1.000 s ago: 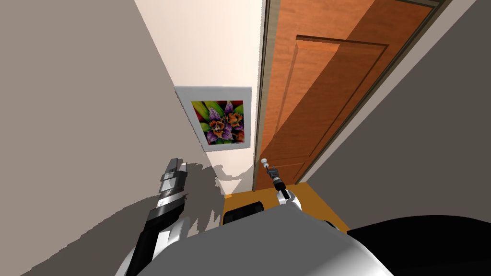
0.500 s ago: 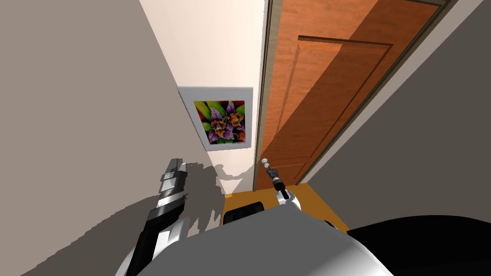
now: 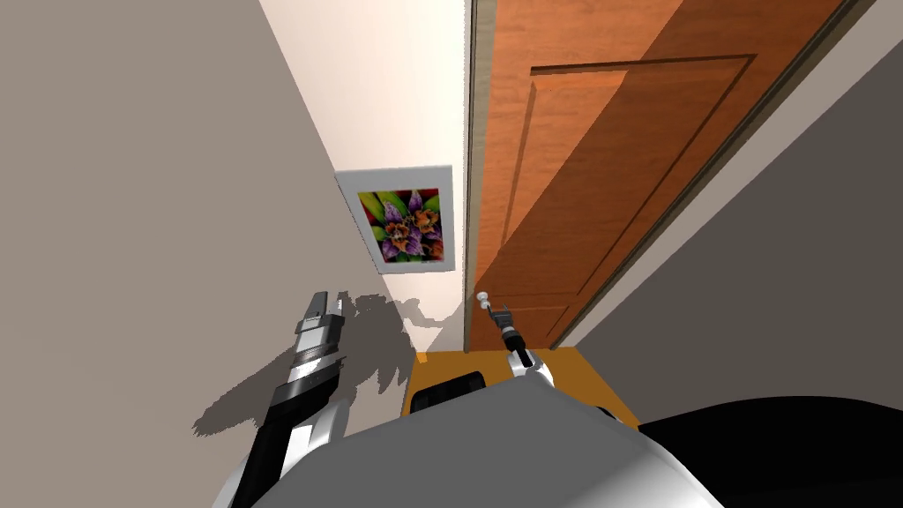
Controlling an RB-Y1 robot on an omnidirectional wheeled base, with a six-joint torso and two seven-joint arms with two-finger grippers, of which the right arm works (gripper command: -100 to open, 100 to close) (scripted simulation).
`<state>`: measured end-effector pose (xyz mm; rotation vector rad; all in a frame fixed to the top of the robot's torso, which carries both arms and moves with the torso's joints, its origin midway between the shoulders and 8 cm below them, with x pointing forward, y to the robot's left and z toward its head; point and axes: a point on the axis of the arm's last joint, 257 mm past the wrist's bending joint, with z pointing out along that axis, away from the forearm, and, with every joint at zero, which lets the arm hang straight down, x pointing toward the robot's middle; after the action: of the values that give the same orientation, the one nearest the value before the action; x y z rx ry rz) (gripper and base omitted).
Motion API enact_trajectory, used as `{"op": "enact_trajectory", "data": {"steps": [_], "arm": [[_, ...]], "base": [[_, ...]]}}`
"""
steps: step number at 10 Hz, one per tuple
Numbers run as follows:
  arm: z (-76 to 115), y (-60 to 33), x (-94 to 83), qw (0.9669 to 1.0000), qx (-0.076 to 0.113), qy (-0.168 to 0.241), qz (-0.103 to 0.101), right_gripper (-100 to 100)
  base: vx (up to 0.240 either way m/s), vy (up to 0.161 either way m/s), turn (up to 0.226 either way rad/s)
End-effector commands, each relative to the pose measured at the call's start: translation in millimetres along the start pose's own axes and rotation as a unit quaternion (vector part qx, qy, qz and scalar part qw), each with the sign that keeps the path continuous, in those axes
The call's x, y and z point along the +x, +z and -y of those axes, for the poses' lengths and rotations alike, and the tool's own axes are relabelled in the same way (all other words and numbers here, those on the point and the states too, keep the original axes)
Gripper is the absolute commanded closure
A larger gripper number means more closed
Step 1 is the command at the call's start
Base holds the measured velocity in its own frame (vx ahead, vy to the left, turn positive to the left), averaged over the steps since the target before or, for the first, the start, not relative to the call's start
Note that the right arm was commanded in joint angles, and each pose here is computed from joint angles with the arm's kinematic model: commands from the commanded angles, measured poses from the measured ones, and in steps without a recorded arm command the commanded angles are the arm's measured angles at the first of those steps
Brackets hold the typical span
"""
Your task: Pull the door open
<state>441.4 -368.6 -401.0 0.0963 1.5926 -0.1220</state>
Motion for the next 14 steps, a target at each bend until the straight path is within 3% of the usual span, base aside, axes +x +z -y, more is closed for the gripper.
{"op": "enact_trajectory", "data": {"steps": [1,6,13,14], "arm": [[-9.0,7.6,-6.2,1.0,-0.002,-0.006,0.006,-100],[-27.7,14.3,-11.8,0.9997,0.011,-0.016,0.013,-100],[-79.9,14.4,-11.1,0.9997,0.019,0.008,0.012,-100],[-75.3,14.8,-11.8,0.9997,0.018,0.006,0.013,-100]], "base": [[-0.074,-0.042,0.227],[-0.066,0.008,0.12],[-0.141,0.007,-0.134],[-0.088,0.002,-0.021]]}}
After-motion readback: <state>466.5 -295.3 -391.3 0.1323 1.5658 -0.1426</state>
